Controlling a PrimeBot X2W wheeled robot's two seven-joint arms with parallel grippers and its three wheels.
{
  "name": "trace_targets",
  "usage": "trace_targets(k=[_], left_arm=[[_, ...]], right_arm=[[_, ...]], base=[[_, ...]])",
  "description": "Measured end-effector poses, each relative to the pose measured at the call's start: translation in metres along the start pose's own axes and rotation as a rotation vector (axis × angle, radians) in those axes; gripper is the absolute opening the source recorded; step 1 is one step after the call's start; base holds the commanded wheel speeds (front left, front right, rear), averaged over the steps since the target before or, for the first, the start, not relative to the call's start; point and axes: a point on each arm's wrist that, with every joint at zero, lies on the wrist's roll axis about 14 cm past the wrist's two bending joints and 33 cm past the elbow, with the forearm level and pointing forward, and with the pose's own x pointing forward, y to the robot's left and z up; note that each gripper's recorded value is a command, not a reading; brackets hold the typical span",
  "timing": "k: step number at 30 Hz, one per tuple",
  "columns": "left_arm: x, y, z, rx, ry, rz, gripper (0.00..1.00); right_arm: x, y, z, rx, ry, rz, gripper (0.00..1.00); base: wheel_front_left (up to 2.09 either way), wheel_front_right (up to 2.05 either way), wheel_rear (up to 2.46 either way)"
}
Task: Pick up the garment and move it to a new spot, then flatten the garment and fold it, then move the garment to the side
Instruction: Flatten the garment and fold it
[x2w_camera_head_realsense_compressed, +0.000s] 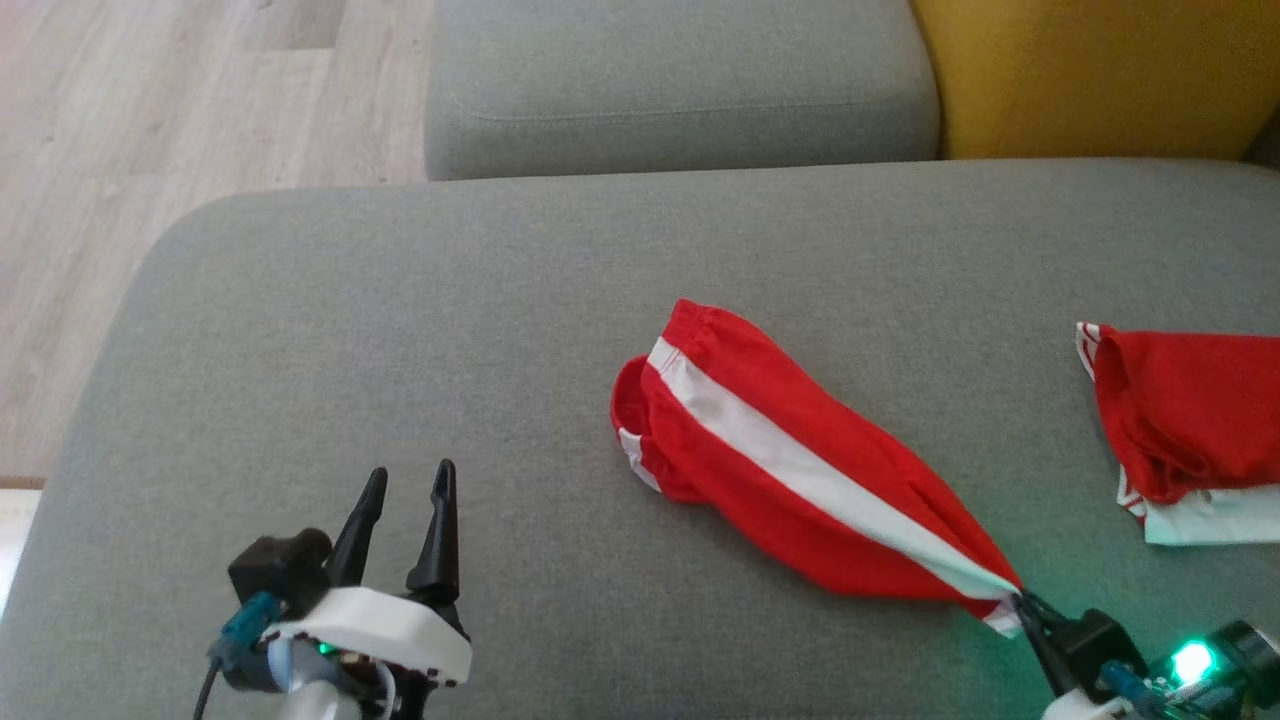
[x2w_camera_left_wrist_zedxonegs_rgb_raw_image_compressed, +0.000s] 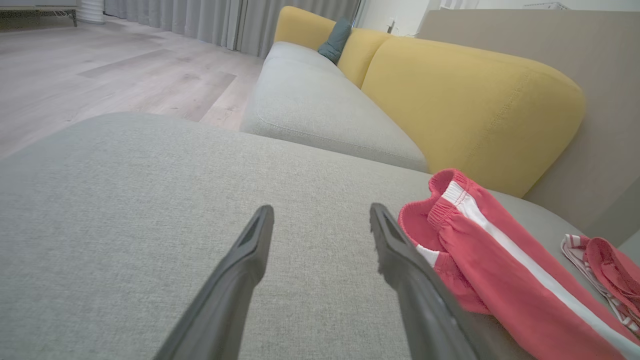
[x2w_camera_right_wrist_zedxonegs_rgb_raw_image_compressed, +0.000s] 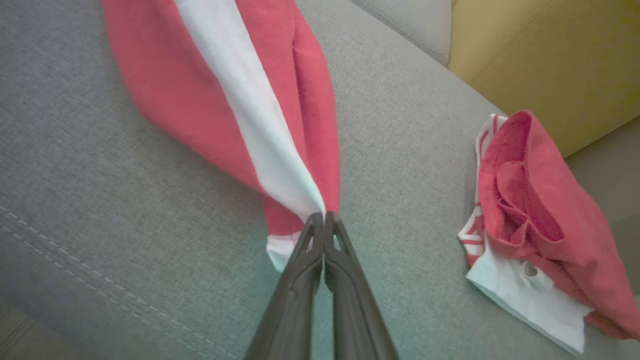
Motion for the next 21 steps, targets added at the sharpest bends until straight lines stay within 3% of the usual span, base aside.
trace_targets(k=[3, 4, 5, 11, 17, 21], left_arm=[[0.004, -0.004, -0.004, 0.001, 0.013, -0.018, 1.0], [0.006, -0.006, -0.005, 0.001, 0.017, -0.023, 1.0], [0.008, -0.007, -0.005, 0.003, 0.02, -0.03, 1.0], [0.022, -0.021, -0.006, 0.009, 0.029, -0.079, 1.0], [0.043, -0.038, 0.002, 0.009, 0.021, -0.149, 1.0], [0.062, -0.064, 0.006, -0.023, 0.071, -0.243, 1.0]], right_arm=[[-0.002, 0.007, -0.005, 0.035, 0.021, 0.003, 0.0], [-0.001, 0.008, -0.005, 0.05, 0.02, -0.001, 0.93], [-0.001, 0.008, -0.005, 0.06, 0.022, -0.006, 1.0], [-0.001, 0.003, 0.0, 0.192, -0.008, -0.069, 1.0], [-0.003, -0.032, 0.048, 0.412, -0.252, -0.243, 1.0], [-0.012, -0.045, 0.047, 0.507, -0.304, -0.316, 1.0]], base=[[0.0, 0.0, 0.0], [0.0, 0.0, 0.0], [0.0, 0.0, 0.0], [0.0, 0.0, 0.0], [0.0, 0.0, 0.0], [0.0, 0.0, 0.0]])
